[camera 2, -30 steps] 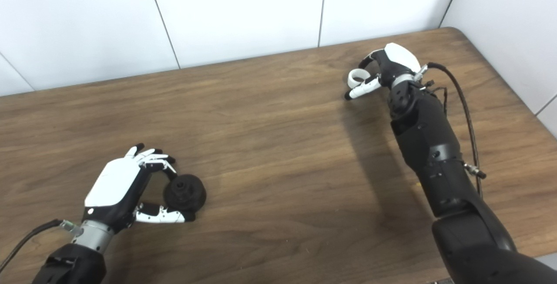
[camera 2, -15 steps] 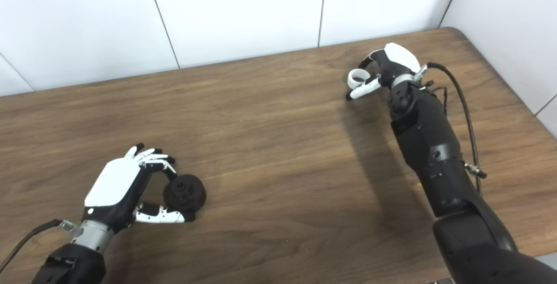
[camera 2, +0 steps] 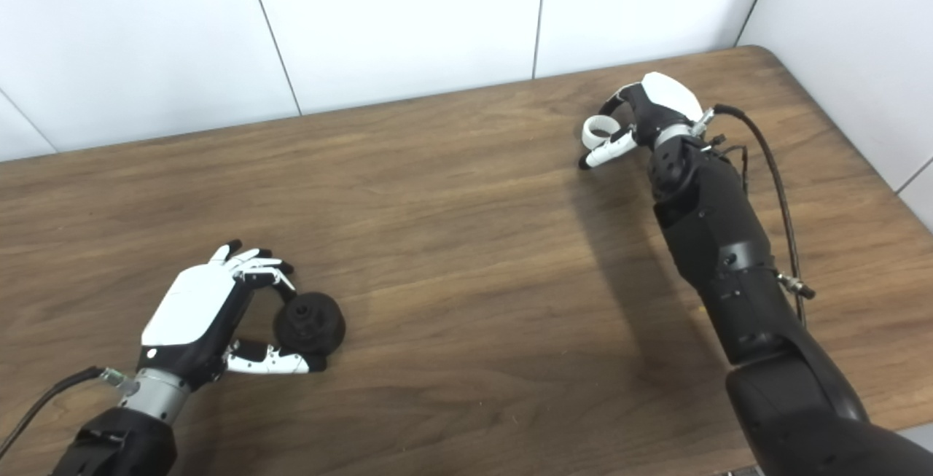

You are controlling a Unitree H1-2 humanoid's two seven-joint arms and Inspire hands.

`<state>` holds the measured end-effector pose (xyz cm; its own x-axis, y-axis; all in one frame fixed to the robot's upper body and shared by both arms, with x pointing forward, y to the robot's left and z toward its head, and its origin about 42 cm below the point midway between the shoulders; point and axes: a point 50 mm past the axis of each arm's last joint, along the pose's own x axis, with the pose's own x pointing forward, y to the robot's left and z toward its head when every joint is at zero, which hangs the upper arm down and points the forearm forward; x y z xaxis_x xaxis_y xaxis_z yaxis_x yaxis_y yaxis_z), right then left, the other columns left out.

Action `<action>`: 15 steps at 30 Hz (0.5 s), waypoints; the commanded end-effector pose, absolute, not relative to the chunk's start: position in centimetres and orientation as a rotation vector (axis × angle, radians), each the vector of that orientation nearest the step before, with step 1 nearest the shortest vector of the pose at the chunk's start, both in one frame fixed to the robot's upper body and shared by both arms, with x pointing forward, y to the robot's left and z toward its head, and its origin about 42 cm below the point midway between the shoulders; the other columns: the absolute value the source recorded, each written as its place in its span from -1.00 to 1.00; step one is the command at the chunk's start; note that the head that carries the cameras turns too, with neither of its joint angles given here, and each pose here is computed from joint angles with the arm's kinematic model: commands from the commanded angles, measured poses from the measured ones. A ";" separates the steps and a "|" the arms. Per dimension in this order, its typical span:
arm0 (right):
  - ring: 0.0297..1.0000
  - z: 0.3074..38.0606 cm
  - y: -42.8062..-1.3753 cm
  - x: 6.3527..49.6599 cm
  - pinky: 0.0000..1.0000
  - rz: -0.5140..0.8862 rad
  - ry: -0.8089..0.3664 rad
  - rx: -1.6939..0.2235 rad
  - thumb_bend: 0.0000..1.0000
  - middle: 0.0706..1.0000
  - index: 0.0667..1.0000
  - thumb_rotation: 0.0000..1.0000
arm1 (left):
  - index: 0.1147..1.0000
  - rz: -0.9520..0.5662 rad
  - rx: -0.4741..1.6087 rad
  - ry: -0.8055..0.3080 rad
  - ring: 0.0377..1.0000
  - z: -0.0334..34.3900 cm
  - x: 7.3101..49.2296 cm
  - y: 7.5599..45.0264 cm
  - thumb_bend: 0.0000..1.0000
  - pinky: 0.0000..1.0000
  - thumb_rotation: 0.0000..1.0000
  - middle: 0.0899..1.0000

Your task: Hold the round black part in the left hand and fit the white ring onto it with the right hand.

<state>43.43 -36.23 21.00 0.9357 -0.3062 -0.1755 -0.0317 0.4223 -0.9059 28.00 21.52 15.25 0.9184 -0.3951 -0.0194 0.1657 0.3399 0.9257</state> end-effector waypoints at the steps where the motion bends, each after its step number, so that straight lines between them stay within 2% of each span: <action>1: 0.95 24.1 -37.0 44.0 0.97 -0.246 0.258 -1.154 0.47 0.79 0.28 -0.61 | -0.16 -0.354 1.198 -0.255 0.78 16.4 28.5 21.9 0.05 1.00 -0.89 0.51; 15: 0.95 23.9 -37.1 43.9 0.97 -0.251 0.251 -1.149 0.47 0.78 0.21 -0.64 | -0.16 -0.353 1.205 -0.259 0.77 16.6 28.5 22.0 0.05 1.00 -0.89 0.50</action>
